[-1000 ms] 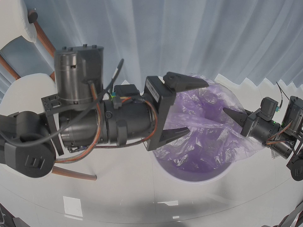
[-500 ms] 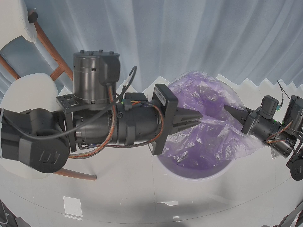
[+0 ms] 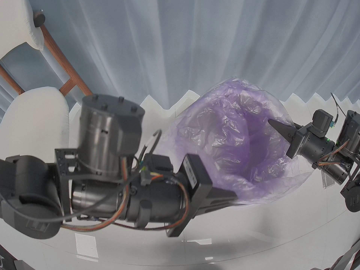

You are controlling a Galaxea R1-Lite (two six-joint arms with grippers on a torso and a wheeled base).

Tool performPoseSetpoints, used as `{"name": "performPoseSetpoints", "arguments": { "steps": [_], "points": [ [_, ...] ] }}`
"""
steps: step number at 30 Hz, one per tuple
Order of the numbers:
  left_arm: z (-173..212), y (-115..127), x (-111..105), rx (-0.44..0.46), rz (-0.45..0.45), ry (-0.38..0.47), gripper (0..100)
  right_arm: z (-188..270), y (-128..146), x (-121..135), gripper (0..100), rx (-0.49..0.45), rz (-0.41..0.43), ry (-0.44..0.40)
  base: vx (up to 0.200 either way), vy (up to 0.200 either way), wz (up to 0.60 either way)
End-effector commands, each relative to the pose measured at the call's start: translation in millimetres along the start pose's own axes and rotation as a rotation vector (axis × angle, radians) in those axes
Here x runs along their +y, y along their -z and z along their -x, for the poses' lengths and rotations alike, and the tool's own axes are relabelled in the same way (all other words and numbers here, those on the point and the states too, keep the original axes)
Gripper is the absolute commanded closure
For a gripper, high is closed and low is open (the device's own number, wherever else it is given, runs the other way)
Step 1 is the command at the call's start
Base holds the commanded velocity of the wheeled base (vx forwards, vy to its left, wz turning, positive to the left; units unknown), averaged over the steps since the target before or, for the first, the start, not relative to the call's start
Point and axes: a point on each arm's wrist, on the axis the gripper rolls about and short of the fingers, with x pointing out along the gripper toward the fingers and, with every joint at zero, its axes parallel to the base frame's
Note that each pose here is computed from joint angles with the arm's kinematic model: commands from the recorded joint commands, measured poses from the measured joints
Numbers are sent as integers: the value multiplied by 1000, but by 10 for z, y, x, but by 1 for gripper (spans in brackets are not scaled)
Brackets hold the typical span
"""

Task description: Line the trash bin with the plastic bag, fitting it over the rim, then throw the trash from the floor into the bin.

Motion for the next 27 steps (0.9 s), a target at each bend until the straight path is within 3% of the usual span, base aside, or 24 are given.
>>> {"name": "performPoseSetpoints", "arguments": {
  "steps": [1,11,27],
  "points": [
    [238,275,79,40,-19,-1,100,-41,-46,-101,100,-20,-2,53,0,0,0],
    [228,294,334,40,8,-82,100,-154,-322,-99,100,-144,-158,135,0,0,0],
    [101,5,449,-145,-62,-126,100,-6,-506,17,100,-102,-335,112,0,0,0]
  ]
}}
